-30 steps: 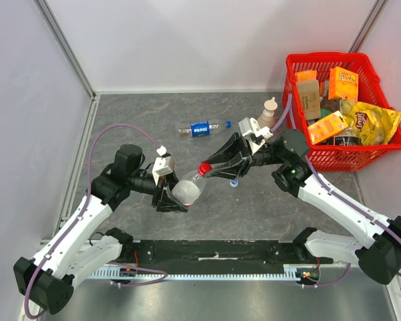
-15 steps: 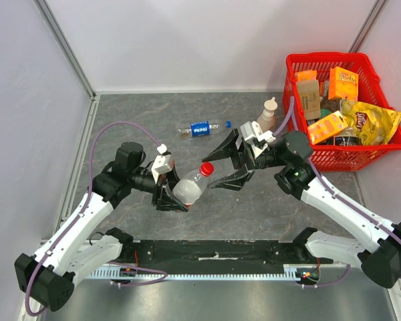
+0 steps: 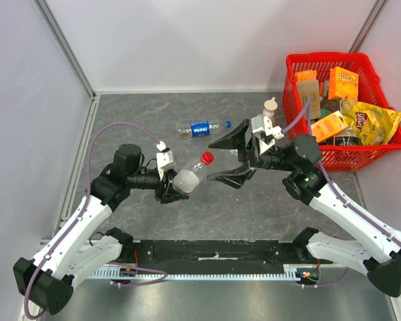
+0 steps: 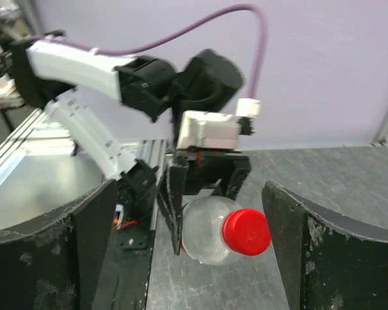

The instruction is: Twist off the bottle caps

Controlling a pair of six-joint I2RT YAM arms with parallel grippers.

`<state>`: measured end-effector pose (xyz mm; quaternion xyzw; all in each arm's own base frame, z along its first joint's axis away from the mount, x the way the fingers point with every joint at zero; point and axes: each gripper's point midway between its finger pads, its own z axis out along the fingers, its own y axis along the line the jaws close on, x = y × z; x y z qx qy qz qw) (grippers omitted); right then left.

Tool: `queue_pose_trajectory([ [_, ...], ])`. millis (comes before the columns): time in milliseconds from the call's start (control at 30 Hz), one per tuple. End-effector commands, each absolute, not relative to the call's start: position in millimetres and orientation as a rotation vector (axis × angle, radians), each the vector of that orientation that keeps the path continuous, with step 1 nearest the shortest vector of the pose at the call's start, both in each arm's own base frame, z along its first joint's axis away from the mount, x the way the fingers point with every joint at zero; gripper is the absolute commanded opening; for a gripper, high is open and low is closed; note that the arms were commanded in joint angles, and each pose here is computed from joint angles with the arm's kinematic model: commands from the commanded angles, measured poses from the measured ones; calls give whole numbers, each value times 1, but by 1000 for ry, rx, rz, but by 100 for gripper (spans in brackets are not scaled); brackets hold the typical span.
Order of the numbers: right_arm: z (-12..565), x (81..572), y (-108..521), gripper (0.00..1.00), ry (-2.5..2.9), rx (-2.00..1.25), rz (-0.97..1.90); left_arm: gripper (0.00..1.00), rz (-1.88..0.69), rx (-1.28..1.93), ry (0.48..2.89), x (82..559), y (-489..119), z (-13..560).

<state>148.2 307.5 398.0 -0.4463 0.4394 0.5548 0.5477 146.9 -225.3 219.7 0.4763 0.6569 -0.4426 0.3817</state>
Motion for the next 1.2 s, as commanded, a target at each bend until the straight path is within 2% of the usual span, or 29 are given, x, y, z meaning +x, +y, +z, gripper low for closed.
queue_pose_trajectory([
  [0,414,196,304,98,1208,-797,1192,30,-884,1097,1726,179,-211,216],
  [200,393,237,309,98,1413,-606,1149,30,-621,917,1823,208,-180,204],
  [500,370,264,328,98,1567,-472,1210,27,-409,771,1942,229,-150,185],
  [833,336,286,358,98,1720,-416,1295,27,-341,734,1973,236,-140,180],
  [1033,323,295,373,83,1776,-372,1358,26,-305,713,2006,239,-135,175],
  [1167,321,299,385,79,1781,-366,1418,26,-302,714,2016,240,-135,173],
])
